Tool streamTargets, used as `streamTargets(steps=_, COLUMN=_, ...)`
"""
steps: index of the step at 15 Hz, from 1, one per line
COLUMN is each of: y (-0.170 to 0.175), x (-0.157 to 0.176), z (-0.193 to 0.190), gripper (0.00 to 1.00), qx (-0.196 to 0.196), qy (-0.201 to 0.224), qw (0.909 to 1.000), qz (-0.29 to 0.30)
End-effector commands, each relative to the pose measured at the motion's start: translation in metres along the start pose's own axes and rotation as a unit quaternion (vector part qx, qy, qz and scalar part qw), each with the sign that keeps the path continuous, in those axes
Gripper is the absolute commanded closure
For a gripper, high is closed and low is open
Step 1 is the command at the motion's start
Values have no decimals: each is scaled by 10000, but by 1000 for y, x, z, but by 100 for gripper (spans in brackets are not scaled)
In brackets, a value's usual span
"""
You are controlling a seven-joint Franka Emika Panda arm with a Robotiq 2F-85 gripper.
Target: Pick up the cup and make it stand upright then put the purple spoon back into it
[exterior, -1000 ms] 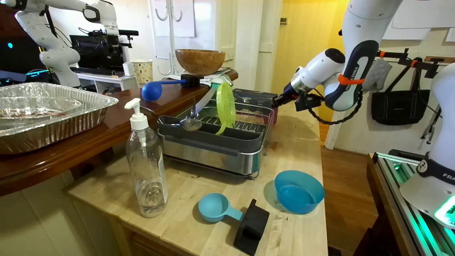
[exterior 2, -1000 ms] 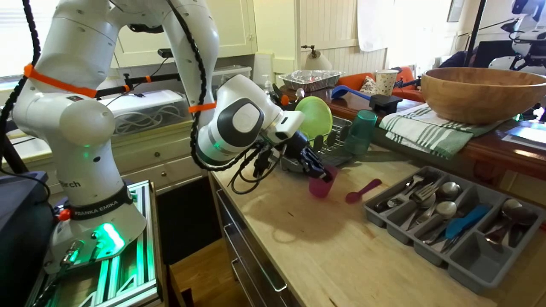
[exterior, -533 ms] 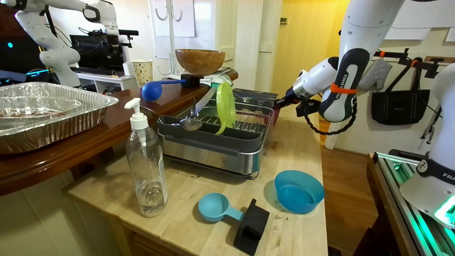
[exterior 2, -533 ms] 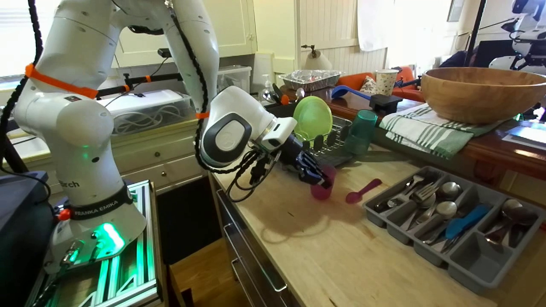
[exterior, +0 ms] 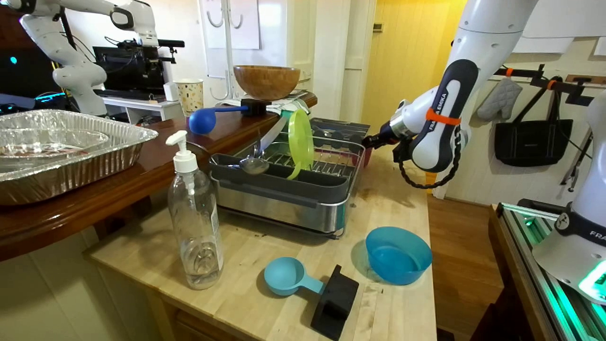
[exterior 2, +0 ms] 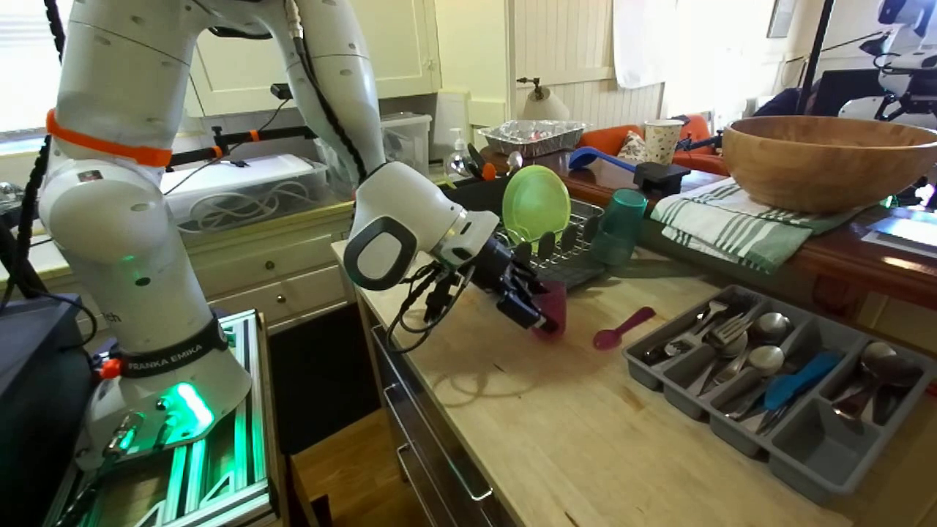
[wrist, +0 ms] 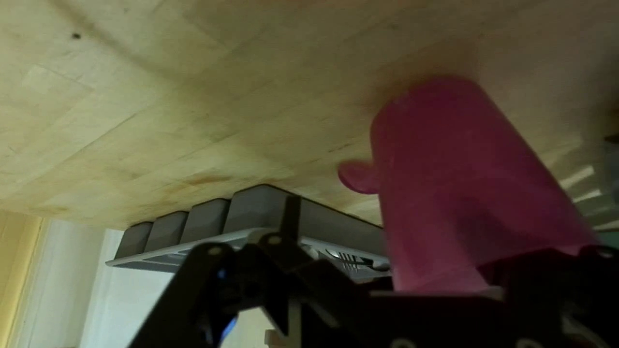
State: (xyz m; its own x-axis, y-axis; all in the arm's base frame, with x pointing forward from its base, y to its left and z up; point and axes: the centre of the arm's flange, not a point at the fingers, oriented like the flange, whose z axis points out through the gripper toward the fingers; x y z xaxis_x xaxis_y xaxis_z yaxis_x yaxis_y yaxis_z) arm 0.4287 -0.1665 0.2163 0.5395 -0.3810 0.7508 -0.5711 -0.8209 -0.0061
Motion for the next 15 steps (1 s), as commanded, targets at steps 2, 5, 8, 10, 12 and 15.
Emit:
streamTargets(steps=2, y=3, x=13, z=-10, gripper=0, qx=240, qy=163, qw=9984, qz=479)
streamTargets(steps=5, y=4, x=20, z=-11, gripper=0, qx=305, qy=233, qw=9972, qz=641)
streamTargets(steps=8, y=6, x=27, z=-15, gripper=0, qx=363, qy=282, qw=9958, qz=795)
streamTargets(steps=10, y=8, x=36, z=-20, gripper=0, qx=414, qy=276, qw=9948, qz=883)
streamTargets(steps=12, y=11, x=45, z=-24, gripper=0, qx=453, qy=305, qw=9939, qz=957)
streamTargets(steps=15, y=19, x=64, z=-29, gripper=0, qx=482, qy=354, qw=9923, qz=1084)
